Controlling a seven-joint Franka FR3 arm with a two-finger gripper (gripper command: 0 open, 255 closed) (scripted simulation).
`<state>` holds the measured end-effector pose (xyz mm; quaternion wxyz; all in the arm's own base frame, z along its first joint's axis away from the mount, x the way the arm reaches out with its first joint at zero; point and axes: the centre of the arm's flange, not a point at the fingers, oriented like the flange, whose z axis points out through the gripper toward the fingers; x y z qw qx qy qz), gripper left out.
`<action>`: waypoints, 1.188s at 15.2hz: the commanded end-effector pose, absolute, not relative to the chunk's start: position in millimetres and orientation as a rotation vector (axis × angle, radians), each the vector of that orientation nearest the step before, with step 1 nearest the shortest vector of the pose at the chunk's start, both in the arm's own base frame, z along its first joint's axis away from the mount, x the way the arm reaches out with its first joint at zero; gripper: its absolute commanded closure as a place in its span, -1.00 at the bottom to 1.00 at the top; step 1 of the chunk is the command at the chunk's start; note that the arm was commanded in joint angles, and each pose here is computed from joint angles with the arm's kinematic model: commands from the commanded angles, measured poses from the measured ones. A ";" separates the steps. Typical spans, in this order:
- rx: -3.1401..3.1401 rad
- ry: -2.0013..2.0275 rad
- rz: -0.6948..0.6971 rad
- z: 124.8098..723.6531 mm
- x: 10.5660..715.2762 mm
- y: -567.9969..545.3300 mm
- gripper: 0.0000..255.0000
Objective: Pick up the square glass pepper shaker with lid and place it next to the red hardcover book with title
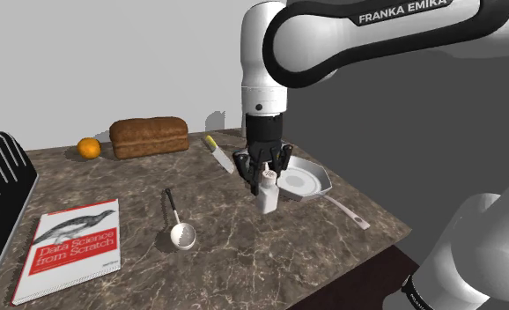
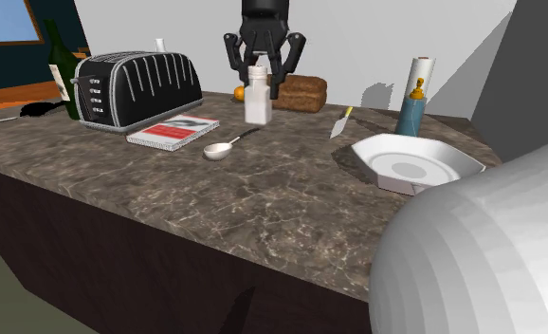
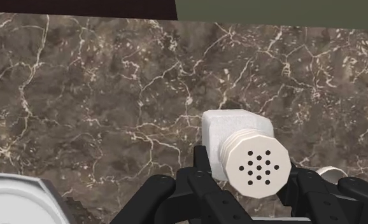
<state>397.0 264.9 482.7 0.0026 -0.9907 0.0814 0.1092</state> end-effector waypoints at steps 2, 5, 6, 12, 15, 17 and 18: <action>-3.106 0.257 0.343 474.0 422.1 294.2 1.00; -3.106 0.257 0.343 465.8 446.0 324.7 1.00; -3.106 0.257 0.343 463.0 453.9 334.9 1.00; -3.106 0.257 0.343 446.5 501.6 395.9 1.00; -3.106 0.257 0.343 438.2 525.5 426.4 1.00; -3.106 0.257 0.343 432.7 541.4 446.7 1.00; -3.106 0.257 0.343 430.0 549.3 456.9 1.00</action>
